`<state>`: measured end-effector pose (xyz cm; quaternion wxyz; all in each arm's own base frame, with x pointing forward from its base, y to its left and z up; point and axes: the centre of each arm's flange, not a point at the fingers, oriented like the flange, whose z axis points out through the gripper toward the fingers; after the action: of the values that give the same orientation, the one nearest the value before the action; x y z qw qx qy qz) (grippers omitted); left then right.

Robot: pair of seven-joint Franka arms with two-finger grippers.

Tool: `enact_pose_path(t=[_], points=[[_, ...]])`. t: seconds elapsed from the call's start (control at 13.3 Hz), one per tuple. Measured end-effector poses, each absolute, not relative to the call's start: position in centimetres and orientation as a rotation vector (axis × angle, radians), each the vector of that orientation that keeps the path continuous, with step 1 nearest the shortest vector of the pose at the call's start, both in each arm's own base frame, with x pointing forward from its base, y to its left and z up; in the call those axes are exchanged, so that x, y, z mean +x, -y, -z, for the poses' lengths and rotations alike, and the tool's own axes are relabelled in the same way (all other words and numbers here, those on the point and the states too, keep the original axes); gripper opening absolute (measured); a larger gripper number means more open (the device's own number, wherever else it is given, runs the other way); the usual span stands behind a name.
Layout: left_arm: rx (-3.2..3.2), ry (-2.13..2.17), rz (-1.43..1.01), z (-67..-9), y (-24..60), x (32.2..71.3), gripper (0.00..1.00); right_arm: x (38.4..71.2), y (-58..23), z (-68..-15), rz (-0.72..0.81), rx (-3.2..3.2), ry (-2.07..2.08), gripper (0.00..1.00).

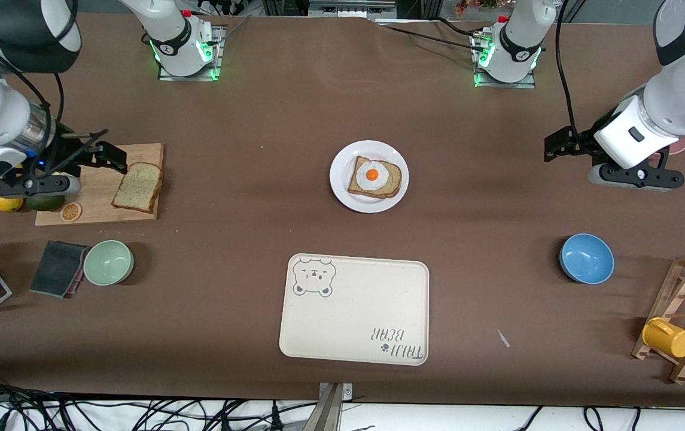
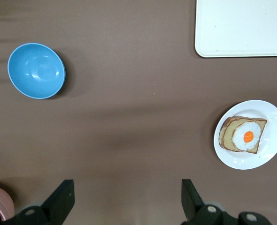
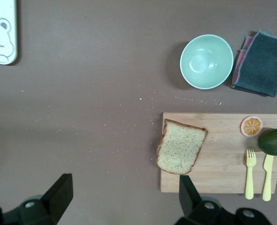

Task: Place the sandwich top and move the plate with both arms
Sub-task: 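Move the right gripper down over the plain bread slice on the board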

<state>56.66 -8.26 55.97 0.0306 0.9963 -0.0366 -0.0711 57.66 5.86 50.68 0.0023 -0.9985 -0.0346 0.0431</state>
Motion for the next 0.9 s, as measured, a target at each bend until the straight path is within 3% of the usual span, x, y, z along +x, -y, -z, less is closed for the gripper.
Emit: enact_pose_path(t=[0.9], points=[[3.071, 0.113, 0.220, -56.0, 8.3, 56.6, 1.00, 55.4, -4.5, -34.1, -0.214, -3.303, 0.091, 1.00]])
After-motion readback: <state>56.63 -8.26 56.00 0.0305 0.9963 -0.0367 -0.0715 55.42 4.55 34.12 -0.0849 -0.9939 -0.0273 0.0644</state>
